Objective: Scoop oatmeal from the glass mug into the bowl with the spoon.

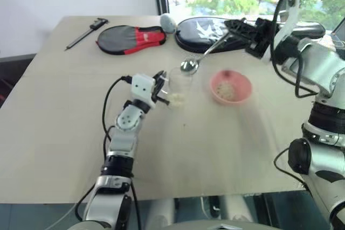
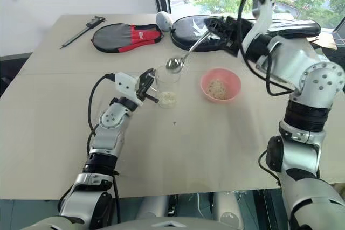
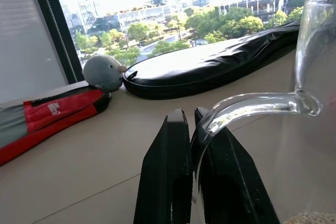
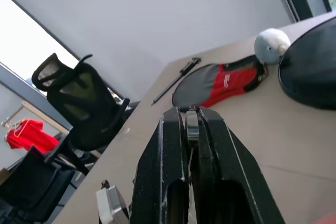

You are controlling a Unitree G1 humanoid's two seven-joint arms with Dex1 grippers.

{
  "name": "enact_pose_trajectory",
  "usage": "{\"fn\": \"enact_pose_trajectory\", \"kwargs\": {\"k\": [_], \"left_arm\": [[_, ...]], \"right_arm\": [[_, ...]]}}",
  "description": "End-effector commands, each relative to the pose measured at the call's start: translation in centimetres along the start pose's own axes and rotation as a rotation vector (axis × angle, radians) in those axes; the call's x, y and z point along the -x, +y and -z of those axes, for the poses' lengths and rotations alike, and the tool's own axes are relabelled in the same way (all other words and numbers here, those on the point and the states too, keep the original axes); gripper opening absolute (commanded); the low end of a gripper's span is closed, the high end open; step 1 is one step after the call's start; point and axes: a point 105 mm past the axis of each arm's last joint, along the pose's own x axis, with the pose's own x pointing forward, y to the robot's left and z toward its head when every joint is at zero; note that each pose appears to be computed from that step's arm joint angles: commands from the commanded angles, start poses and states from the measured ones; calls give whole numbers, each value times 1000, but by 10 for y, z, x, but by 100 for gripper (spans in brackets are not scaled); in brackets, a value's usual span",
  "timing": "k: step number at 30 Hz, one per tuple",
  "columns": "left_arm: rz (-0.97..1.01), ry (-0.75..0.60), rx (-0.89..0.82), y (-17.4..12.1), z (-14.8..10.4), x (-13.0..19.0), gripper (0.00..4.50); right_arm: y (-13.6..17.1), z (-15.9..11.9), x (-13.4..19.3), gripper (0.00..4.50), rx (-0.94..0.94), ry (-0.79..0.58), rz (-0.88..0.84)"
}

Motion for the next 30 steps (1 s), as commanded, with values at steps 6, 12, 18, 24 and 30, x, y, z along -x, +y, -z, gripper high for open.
{"fn": "enact_pose_trajectory", "kwargs": {"k": [6, 12, 18, 24, 30], "left_arm": [[-5, -47, -2, -3, -6, 0, 8], [-11, -39, 11, -5, -2, 2, 3], [-25, -31, 32, -3, -1, 4, 0], [-7, -31, 74, -6, 0, 6, 0], [-25, -30, 64, -1, -1, 11, 197]], "right_arm": [[4, 32, -13, 0, 168, 76, 21], [3, 36, -21, 36, 190, 62, 4], [2, 31, -22, 275, 198, 27, -7], [-2, 22, -22, 275, 205, -11, 16], [-3, 21, -21, 283, 214, -14, 17]]}}
